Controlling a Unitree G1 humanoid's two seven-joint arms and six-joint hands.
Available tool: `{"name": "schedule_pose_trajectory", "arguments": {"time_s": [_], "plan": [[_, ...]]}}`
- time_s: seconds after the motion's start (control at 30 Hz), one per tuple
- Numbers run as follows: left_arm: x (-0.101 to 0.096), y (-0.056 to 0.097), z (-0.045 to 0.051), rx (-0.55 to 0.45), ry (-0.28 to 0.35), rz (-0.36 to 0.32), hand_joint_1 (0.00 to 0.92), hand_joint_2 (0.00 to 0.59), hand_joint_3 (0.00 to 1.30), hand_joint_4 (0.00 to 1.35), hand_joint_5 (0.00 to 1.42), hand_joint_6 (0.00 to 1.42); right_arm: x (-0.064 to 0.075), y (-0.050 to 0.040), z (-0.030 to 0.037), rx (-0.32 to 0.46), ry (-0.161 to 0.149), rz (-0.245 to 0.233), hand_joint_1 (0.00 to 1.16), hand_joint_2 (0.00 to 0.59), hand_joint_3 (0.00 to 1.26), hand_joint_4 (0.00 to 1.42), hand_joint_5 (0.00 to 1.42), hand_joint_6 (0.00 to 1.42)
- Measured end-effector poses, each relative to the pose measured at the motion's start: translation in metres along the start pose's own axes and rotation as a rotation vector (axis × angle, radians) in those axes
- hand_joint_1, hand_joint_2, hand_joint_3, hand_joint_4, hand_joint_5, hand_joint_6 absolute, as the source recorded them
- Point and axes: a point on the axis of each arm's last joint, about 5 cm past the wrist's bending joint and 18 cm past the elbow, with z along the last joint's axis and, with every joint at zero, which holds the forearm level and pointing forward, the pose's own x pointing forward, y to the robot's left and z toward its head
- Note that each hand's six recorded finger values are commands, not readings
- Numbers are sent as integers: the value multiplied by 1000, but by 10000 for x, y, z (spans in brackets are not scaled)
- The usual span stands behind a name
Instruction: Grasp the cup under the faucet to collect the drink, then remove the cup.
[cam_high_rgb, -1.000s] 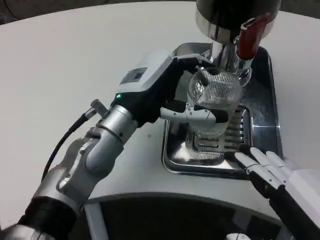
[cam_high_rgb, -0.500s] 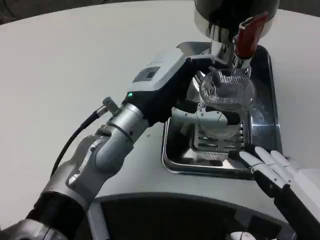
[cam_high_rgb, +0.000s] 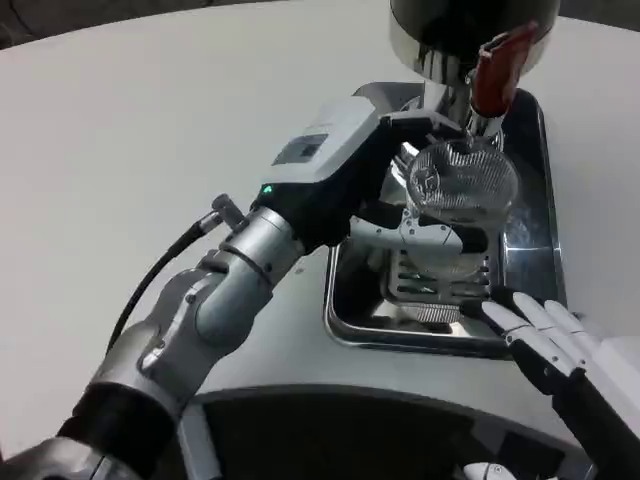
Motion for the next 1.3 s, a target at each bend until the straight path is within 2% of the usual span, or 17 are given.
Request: {"name": "schedule_pose_trajectory", "arguments": {"time_s": [0.2, 0.53, 0.57, 0.6, 0.77, 1.0, 1.17, 1.3], "plan": [[15, -11, 18, 12, -14, -9, 495, 32, 973, 1082, 1287, 1424, -17, -5, -14, 2, 11, -2, 396, 375, 104, 11, 0, 0], [20, -10, 22, 27, -19, -6, 377, 15, 760, 814, 1105, 1403, -23, -8, -18, -1, 10, 1, 390, 380, 115, 12, 0, 0], [20, -10, 22, 27, -18, -6, 304, 45, 655, 682, 995, 1335, -23, -8, -18, -1, 10, 1, 390, 379, 115, 12, 0, 0], [18, -7, 19, 29, -17, -6, 256, 52, 594, 617, 940, 1298, -23, -8, -17, -1, 10, 3, 391, 378, 115, 12, 0, 0], [14, -2, 13, 32, -15, -6, 188, 50, 448, 416, 705, 1075, -19, -9, -17, 0, 9, 11, 393, 376, 118, 12, 0, 0], [11, 3, 8, 35, -13, -5, 192, 71, 428, 338, 560, 815, -7, -15, -19, 5, 8, 11, 395, 376, 126, 12, 0, 0], [6, 12, 1, 38, -10, -5, 198, 66, 372, 226, 418, 601, -1, -18, -22, 14, 11, 15, 396, 375, 133, 12, 0, 0], [0, 21, -7, 42, -8, -5, 189, 66, 344, 192, 381, 565, 2, -19, -25, 19, 14, 16, 396, 375, 139, 12, 1, 0]]}}
